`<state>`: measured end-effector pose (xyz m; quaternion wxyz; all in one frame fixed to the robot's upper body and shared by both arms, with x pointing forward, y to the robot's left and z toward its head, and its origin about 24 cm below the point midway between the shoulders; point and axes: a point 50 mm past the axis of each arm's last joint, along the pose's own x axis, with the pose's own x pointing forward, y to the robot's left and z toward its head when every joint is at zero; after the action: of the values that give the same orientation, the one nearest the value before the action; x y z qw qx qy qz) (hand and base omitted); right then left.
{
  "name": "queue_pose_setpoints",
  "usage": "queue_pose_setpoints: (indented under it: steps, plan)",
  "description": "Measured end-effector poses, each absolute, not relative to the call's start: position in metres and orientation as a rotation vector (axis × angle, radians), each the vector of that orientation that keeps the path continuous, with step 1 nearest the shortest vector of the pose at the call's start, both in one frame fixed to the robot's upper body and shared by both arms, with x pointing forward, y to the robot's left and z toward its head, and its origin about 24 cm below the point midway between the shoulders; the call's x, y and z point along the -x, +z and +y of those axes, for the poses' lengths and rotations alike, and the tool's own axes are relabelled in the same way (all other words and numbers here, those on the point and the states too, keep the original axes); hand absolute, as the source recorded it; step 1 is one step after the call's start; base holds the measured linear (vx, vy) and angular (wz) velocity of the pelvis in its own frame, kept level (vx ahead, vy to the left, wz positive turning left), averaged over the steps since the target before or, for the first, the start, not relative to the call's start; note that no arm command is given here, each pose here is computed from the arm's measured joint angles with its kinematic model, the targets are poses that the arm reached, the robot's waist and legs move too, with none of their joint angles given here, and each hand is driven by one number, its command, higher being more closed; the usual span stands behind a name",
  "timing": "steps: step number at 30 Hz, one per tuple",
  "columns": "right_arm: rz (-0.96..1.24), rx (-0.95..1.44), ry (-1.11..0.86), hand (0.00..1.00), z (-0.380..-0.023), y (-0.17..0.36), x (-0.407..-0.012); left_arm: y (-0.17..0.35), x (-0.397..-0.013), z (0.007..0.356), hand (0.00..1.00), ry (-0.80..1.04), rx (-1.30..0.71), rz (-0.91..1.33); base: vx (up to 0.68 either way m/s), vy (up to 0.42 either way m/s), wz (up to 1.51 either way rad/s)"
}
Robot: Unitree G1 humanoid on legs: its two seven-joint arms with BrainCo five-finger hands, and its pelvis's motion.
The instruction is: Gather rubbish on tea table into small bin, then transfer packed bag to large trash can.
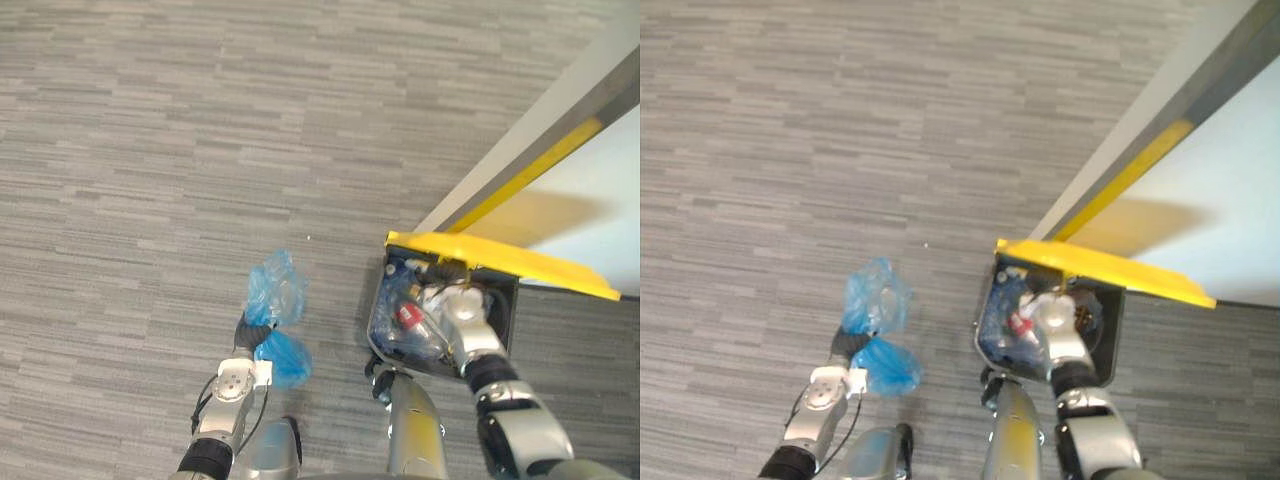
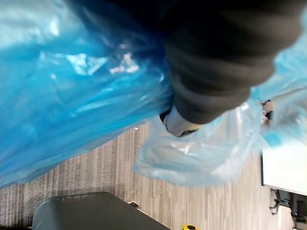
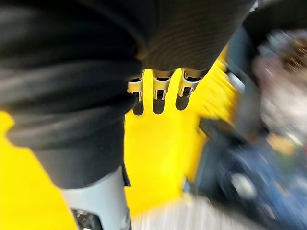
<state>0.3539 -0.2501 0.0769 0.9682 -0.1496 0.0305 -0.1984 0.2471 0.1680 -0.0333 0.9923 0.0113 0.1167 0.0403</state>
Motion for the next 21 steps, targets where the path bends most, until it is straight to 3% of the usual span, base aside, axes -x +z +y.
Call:
queue_pose_setpoints:
  steps: [8, 21]
  plan:
    - [-0.046, 0.365, -0.559, 0.0, -0.299, 0.147, -0.368, -0.015, -0.252, 0.158, 1.0, 0.033, 0.017, 0.143, 0.05, 0.011, -0.19]
    - [-0.134, 0.467, -0.518, 0.0, -0.299, 0.192, -0.378, 0.026, -0.267, 0.116, 1.0, -0.173, 0.022, -0.04, 0.05, 0.035, -0.17]
